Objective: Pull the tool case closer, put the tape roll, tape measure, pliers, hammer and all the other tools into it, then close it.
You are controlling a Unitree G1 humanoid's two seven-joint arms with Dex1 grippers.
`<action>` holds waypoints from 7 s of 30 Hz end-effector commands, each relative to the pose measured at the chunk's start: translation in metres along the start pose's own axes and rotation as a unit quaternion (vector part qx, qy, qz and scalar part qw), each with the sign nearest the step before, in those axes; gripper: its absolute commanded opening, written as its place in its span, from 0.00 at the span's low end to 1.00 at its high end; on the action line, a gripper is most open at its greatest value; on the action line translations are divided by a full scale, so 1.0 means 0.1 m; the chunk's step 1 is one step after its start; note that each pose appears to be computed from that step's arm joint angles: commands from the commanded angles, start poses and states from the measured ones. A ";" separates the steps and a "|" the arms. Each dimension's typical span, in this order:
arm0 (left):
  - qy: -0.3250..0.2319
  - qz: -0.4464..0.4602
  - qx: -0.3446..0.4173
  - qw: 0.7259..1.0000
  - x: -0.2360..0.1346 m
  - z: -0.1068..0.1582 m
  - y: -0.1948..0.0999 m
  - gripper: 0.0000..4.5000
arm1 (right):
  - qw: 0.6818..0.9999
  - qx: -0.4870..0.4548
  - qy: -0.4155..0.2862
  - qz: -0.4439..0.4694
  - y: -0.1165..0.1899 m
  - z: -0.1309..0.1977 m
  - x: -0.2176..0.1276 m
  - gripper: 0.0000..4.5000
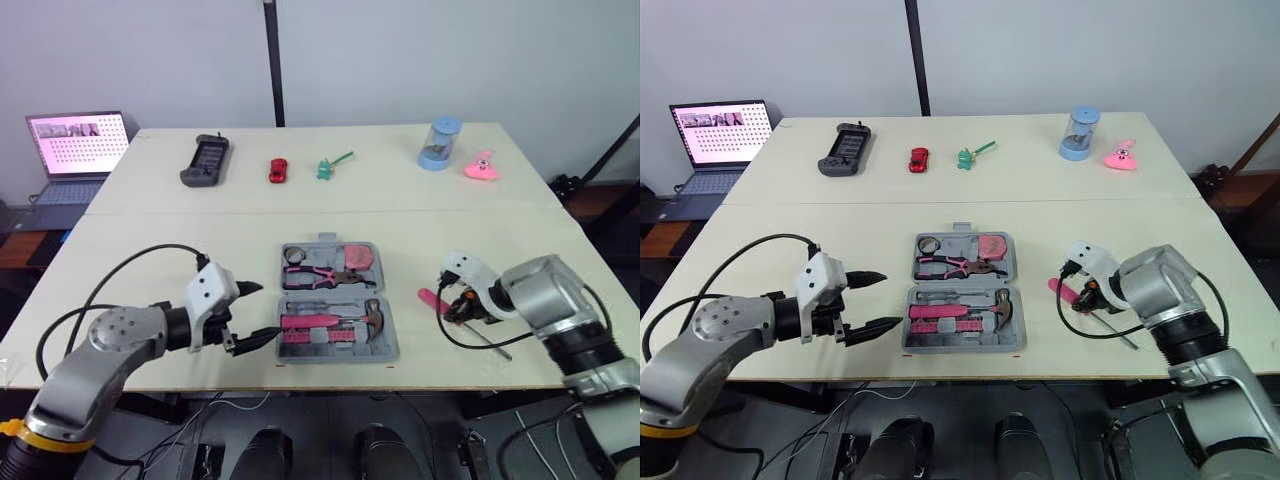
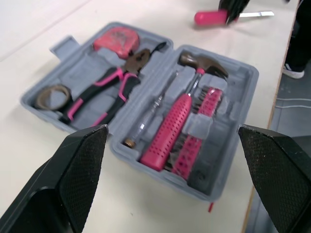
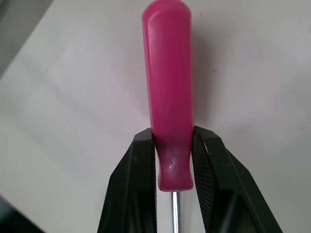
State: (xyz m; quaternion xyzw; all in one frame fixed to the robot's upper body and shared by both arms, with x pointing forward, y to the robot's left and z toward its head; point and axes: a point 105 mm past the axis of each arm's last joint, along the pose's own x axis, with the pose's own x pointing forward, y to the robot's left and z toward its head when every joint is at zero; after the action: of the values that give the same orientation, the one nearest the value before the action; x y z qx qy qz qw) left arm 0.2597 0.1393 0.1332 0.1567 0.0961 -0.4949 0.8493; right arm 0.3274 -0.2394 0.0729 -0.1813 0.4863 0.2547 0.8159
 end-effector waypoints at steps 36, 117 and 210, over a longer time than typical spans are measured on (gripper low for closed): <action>-0.024 -0.037 0.057 0.997 0.00 0.15 0.05 1.00 | 0.985 0.055 -0.151 -0.057 -0.06 -0.21 0.05 0.81; 0.052 -0.005 -0.027 0.998 -0.54 -0.48 -0.28 1.00 | 0.878 -0.465 -0.019 0.110 2.22 1.01 0.19 0.09; 0.032 -0.036 0.023 0.999 0.80 -0.72 0.62 0.00 | 0.887 -0.377 -0.251 0.087 0.54 0.86 0.33 0.00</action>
State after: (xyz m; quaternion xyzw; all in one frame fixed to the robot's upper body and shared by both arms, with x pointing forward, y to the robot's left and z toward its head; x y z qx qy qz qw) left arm 0.3528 0.1399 0.0450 0.1864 0.1307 -0.5024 0.8341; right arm 0.3664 -0.1530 0.0666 -0.3576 0.1812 0.5184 0.7553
